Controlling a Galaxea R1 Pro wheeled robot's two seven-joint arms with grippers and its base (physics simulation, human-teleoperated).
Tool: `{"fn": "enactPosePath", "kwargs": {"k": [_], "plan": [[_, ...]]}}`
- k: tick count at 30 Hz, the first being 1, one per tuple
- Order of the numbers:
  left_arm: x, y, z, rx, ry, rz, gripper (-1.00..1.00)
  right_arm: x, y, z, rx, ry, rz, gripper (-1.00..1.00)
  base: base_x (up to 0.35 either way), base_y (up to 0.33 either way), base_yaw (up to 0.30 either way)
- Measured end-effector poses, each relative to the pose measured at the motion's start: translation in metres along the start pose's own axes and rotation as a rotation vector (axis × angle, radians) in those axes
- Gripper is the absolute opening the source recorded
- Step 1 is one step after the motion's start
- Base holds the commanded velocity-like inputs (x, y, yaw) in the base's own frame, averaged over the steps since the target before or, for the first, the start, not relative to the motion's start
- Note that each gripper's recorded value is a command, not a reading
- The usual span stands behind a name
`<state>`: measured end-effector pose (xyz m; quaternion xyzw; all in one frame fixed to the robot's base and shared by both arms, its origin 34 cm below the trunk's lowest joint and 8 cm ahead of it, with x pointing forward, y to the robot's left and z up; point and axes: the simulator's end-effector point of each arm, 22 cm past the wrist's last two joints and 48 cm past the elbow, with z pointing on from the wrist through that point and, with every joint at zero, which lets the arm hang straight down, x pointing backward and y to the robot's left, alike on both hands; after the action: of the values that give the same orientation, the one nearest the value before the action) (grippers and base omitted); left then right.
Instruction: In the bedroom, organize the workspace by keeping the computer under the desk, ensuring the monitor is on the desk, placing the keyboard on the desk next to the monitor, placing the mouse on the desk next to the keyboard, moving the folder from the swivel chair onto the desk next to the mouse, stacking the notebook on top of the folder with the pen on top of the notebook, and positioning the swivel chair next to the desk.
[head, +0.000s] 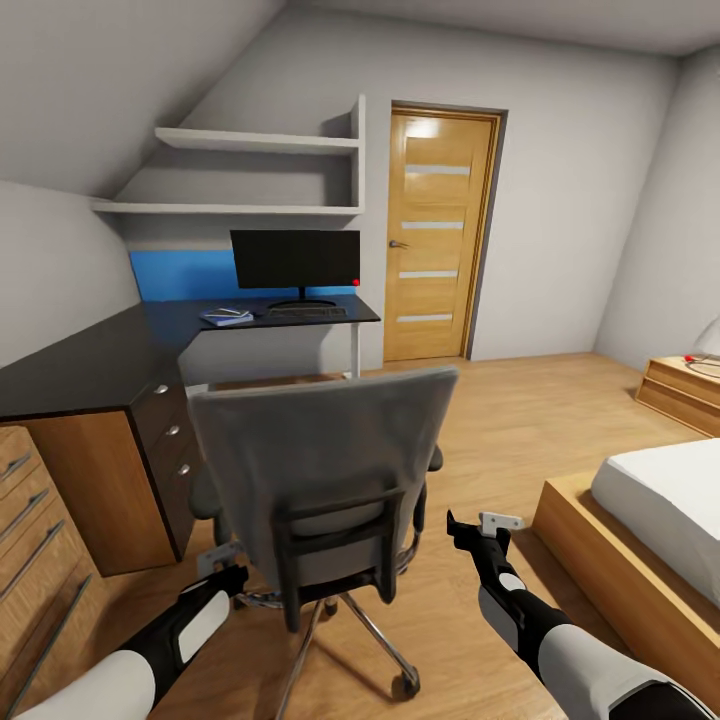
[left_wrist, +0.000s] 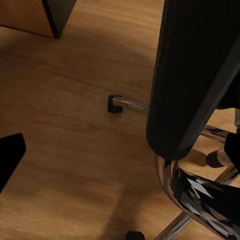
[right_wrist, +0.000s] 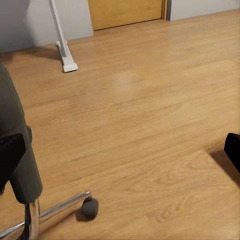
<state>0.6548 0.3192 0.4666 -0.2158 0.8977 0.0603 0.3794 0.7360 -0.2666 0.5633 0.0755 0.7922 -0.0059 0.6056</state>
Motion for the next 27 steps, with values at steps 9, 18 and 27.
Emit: {"fn": "enactPosePath", "kwargs": {"k": [9, 18, 27], "plan": [[0.009, -0.021, -0.003, 0.062, -0.006, 0.101, 1.0, 0.0, 0.0, 0.0, 0.0, 0.0, -0.001, 1.0, 0.0, 0.0, 0.0], [0.009, -0.023, -0.003, 0.066, -0.008, 0.105, 1.0, -0.001, -0.001, 0.0, 0.0, -0.001, -0.002, 1.0, 0.0, 0.0, 0.0], [0.01, -0.022, -0.003, 0.068, -0.008, 0.106, 1.0, 0.0, -0.001, 0.0, 0.001, -0.001, -0.002, 1.0, 0.0, 0.0, 0.0]]}}
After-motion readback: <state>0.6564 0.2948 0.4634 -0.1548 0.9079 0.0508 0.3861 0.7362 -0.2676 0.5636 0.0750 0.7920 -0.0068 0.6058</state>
